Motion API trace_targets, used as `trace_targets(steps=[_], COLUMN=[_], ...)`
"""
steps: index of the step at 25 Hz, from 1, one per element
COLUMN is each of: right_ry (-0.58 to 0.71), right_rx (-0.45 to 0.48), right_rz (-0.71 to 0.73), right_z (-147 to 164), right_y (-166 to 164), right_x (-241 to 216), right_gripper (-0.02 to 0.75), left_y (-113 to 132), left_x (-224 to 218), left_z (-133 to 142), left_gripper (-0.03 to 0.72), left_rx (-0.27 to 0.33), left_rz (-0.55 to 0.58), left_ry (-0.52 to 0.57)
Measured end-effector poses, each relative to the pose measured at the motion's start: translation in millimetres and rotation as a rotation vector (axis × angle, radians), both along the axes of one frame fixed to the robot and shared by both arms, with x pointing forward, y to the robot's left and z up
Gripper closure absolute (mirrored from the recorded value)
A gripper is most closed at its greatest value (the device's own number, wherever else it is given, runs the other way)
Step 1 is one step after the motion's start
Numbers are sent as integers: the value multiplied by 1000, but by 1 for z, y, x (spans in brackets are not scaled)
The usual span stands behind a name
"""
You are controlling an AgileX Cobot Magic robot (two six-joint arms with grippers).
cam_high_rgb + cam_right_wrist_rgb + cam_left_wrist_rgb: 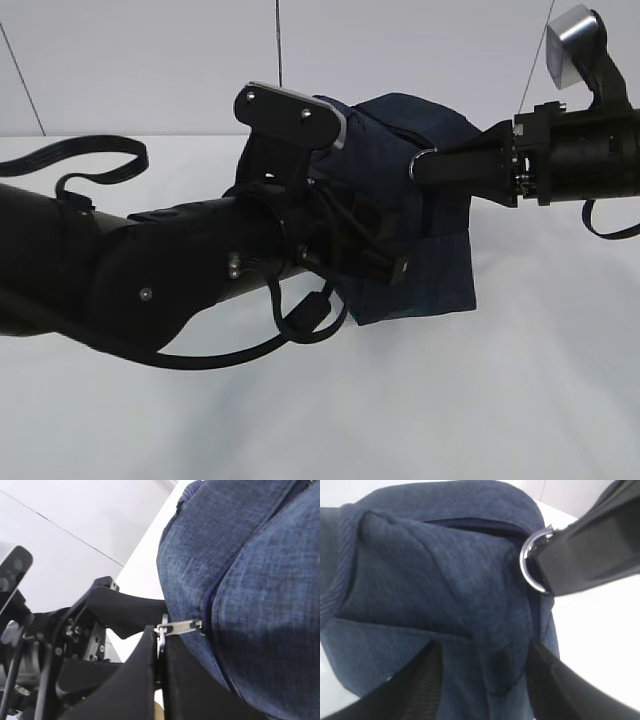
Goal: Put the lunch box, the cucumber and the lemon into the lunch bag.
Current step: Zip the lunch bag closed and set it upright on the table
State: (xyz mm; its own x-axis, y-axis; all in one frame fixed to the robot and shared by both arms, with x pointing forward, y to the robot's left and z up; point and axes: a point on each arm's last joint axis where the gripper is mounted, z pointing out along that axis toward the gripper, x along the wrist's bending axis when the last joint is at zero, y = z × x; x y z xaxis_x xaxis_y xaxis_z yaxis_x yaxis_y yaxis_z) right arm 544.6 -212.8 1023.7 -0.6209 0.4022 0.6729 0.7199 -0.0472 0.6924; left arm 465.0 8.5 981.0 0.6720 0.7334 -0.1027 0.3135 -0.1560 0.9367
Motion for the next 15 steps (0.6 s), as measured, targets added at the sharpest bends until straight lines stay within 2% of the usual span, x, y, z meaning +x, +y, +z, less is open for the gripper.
trace_targets(steps=[5,8,10,15], right_ry=[0,6,8,27], right_rx=[2,4,6,15], right_rz=[-1,-3,-5,-11], right_z=[0,0,0,0], right_y=[0,0,0,0], right_x=[0,0,0,0], right_gripper=[731,731,731,731], left_y=[-11,-14,-13,-12], left_x=[8,10,10,11], left_z=[-2,-5,-6,-7], left_gripper=[296,339,403,635], left_rx=[-11,-16,-27,-46], left_rz=[1,10,32,63], left_ry=[0,21,51,90])
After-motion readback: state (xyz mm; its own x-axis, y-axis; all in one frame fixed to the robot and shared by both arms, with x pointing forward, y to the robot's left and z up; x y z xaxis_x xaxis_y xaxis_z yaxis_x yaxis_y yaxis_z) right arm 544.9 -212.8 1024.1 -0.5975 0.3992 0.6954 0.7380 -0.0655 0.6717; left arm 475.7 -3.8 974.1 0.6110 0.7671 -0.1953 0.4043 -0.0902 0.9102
